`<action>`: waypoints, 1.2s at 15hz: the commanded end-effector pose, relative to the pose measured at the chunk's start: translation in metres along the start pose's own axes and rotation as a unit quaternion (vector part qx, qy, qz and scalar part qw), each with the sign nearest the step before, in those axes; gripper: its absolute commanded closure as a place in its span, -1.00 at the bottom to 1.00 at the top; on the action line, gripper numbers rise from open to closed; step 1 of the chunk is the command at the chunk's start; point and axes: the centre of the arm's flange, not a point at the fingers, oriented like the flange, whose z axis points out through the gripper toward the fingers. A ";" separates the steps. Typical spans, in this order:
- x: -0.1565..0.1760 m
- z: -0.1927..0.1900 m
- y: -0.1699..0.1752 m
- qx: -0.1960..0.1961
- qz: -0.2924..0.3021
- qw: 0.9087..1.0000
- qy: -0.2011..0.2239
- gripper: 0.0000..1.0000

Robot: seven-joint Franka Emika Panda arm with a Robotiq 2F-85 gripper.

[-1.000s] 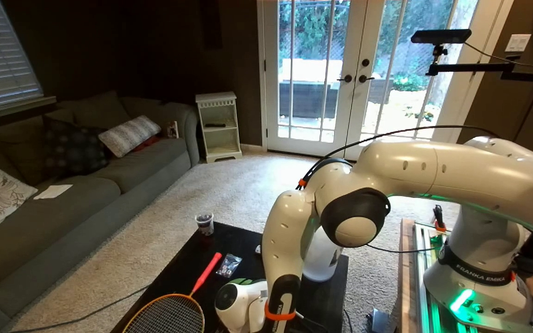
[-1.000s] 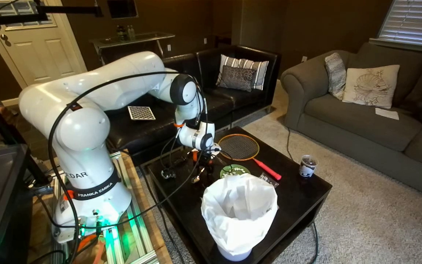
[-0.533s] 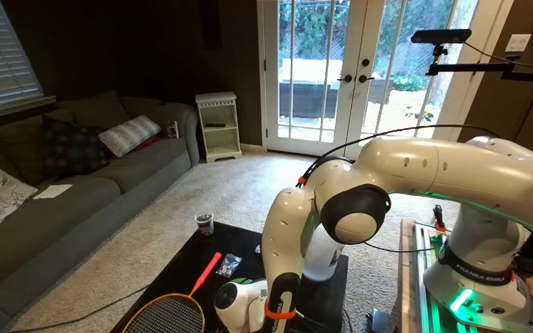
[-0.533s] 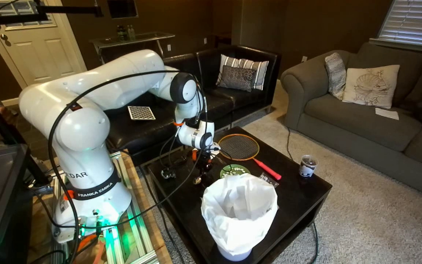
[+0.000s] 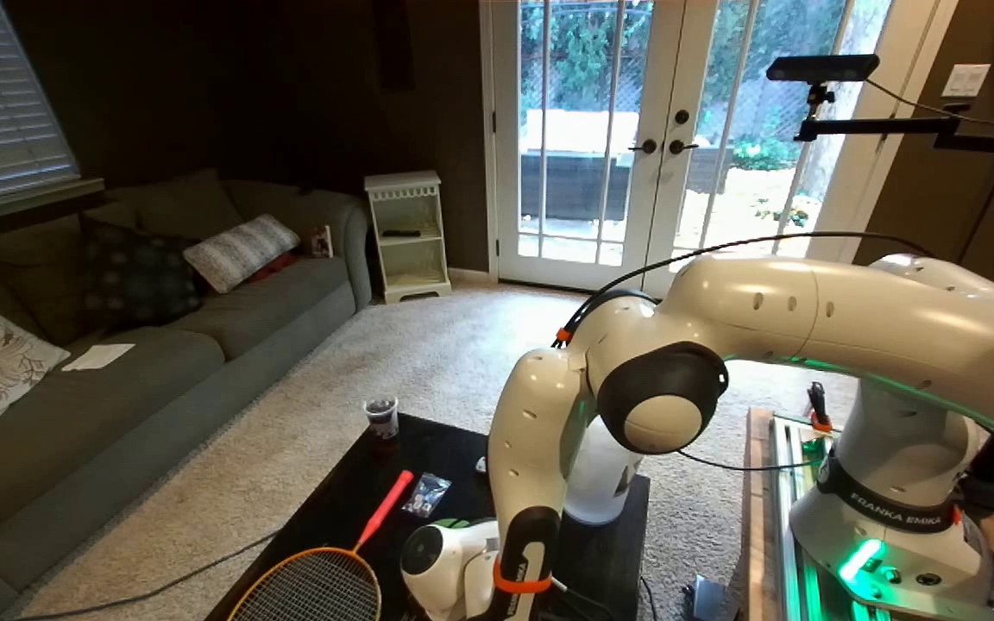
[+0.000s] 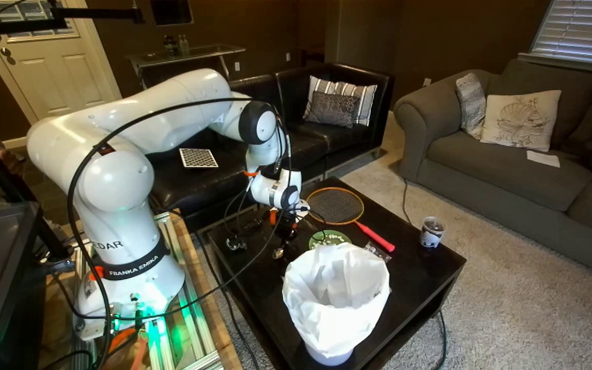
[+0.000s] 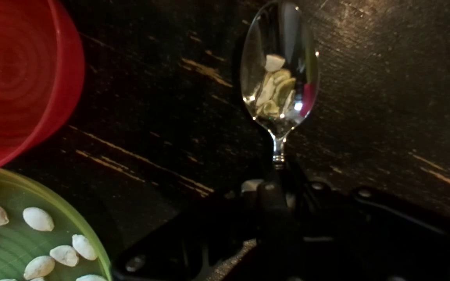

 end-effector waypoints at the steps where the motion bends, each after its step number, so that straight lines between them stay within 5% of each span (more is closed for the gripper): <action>1: -0.010 -0.029 -0.003 -0.012 0.002 1.000 -0.001 0.95; 11: 0.018 -0.107 0.033 -0.086 0.026 0.994 0.058 0.95; 18: 0.033 -0.117 0.083 -0.129 0.088 0.979 0.133 0.95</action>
